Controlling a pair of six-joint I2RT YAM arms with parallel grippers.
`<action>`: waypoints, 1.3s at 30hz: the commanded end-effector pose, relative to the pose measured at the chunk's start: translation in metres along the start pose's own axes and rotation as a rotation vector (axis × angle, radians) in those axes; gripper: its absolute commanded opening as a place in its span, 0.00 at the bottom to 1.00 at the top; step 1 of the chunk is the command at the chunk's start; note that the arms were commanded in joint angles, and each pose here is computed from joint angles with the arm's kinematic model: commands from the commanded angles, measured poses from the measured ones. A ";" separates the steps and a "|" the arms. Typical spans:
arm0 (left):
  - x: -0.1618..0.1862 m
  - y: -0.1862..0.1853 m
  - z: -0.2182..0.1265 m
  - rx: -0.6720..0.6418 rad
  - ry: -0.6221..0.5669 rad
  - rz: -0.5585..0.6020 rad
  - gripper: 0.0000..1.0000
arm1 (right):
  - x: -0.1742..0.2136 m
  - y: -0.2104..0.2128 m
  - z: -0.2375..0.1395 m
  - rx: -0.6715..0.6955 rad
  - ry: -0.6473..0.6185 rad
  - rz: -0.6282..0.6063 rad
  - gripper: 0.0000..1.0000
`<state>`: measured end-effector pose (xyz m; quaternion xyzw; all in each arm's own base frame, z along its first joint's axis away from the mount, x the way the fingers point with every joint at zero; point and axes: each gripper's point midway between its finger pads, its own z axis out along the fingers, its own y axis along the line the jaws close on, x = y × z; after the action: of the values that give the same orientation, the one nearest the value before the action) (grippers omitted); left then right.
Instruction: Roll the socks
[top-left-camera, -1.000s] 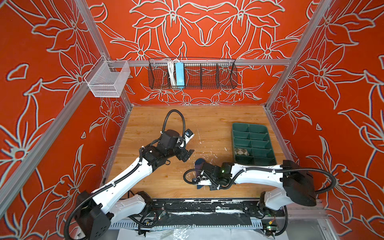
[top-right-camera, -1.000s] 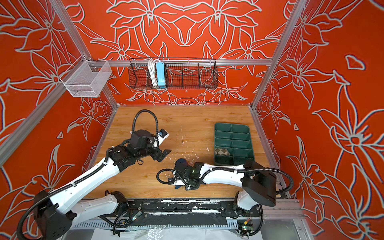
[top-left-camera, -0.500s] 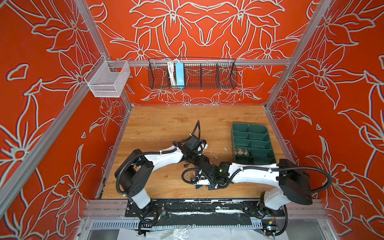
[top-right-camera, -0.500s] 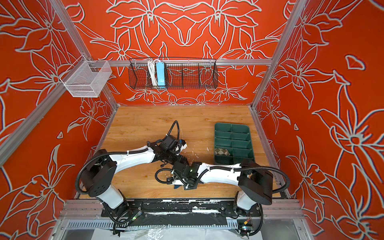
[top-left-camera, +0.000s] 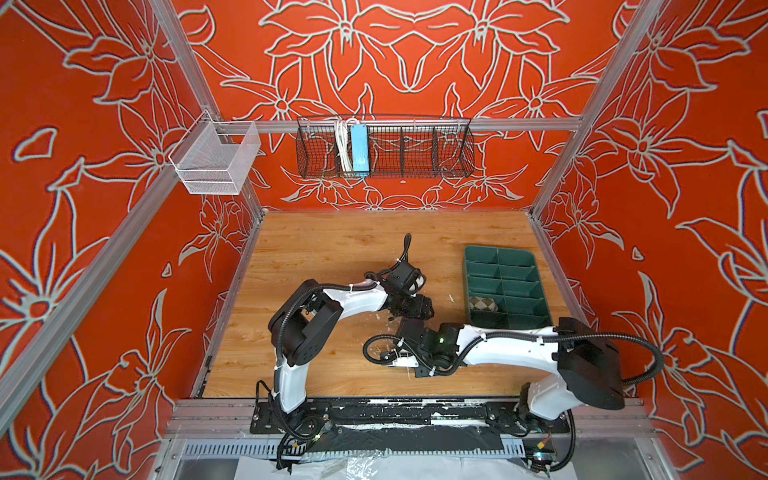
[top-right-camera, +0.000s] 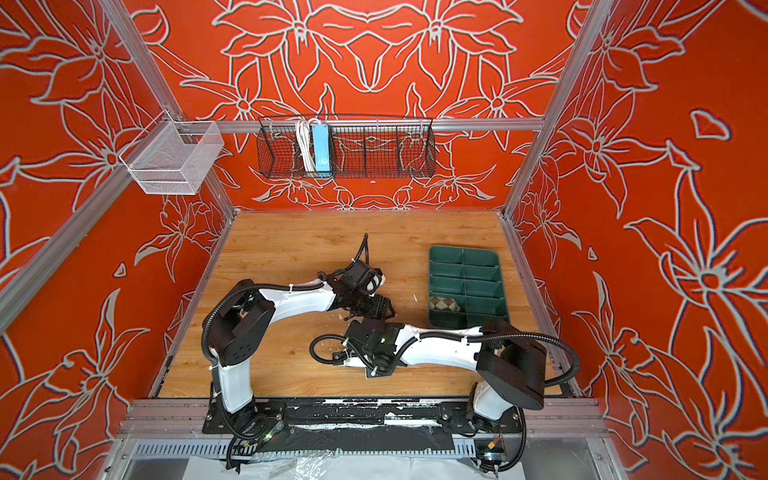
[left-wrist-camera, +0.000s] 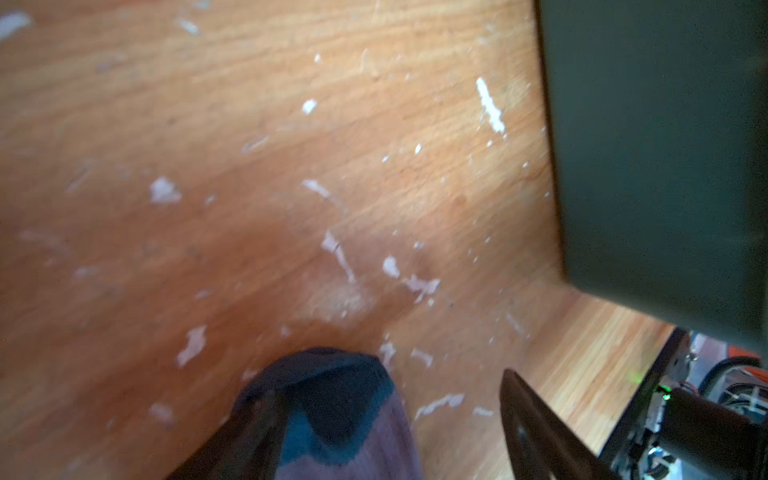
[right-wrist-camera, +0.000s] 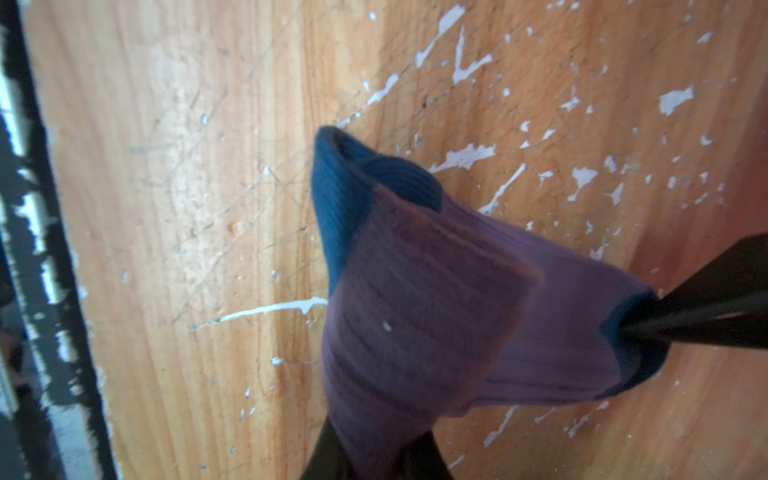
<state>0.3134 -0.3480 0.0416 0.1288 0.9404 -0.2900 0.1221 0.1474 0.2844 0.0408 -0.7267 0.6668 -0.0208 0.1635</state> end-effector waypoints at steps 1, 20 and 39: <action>0.039 0.038 0.036 -0.094 0.138 -0.083 0.78 | -0.014 -0.001 -0.012 0.014 -0.050 -0.046 0.00; -0.005 -0.027 -0.009 0.052 0.110 0.152 0.84 | 0.012 0.033 -0.006 -0.229 0.035 -0.028 0.00; -0.118 -0.067 -0.357 -0.054 -0.799 0.360 0.97 | 0.009 0.031 -0.006 -0.367 0.036 0.066 0.00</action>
<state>0.3570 -0.2461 0.3648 0.1947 0.8162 -0.2891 0.4608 0.1266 0.2724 0.0376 -0.7222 0.6868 0.0675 0.0462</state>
